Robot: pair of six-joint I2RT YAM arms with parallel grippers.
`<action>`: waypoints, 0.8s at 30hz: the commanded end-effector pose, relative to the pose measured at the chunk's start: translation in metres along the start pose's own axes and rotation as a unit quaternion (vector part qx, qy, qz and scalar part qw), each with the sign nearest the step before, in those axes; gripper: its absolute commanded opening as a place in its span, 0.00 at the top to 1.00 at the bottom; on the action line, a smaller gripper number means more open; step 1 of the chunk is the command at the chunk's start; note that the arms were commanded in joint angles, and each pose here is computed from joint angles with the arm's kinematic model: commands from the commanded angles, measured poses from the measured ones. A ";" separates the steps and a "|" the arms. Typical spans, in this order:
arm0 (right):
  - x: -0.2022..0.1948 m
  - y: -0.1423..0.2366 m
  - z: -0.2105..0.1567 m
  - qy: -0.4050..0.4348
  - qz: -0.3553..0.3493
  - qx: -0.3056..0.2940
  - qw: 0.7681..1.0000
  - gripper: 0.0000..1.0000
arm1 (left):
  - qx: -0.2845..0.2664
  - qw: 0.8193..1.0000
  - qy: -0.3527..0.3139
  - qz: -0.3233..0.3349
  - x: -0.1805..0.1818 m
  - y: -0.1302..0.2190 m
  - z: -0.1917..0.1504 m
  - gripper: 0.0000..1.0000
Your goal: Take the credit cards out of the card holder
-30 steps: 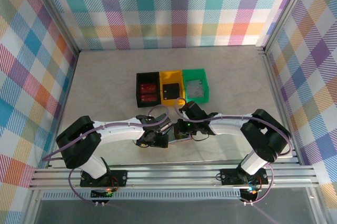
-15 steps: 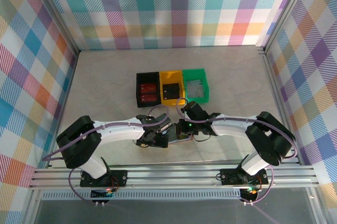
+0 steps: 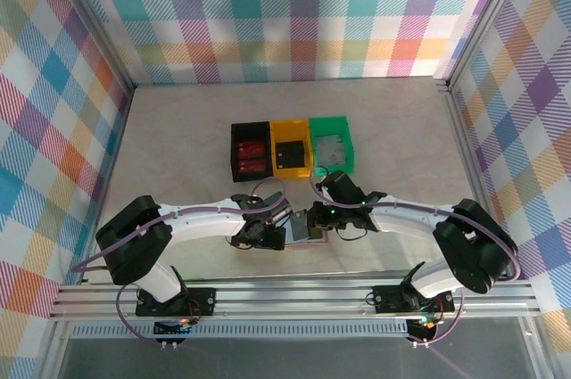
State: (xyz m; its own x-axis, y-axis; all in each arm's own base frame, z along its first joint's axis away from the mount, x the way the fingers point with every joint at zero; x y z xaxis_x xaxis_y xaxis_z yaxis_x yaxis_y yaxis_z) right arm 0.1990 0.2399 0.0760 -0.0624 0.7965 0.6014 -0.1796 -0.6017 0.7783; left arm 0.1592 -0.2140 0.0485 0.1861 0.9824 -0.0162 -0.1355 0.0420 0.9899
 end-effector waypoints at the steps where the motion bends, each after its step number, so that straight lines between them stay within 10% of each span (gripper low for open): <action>1: -0.018 0.009 0.007 -0.004 -0.035 -0.025 0.999 1.00 | 0.050 0.999 -0.003 0.000 0.002 -0.032 -0.020 0.06; 24: 0.005 -0.011 -0.002 -0.004 0.030 0.005 1.000 1.00 | 0.014 0.998 0.011 -0.062 -0.015 0.011 -0.003 0.06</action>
State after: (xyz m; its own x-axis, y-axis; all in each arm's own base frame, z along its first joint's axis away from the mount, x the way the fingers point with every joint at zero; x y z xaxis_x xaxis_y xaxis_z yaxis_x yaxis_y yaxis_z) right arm 0.1963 0.2454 0.0717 -0.0703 0.7577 0.6488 -0.1531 -0.6509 0.7436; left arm 0.1594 -0.2158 0.0563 0.1853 0.9818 -0.0424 -0.1421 0.0695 0.9874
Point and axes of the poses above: each hand's point on the last joint's axis, 136 mm out from that joint toward the fingers, its own y axis back along the fingers, its own x axis along the line the jaws close on, z = x × y, the point moved 4 cm from there along y, back along the fingers, and after that the axes turned 5 degrees about -y, right-handed, at the moved point
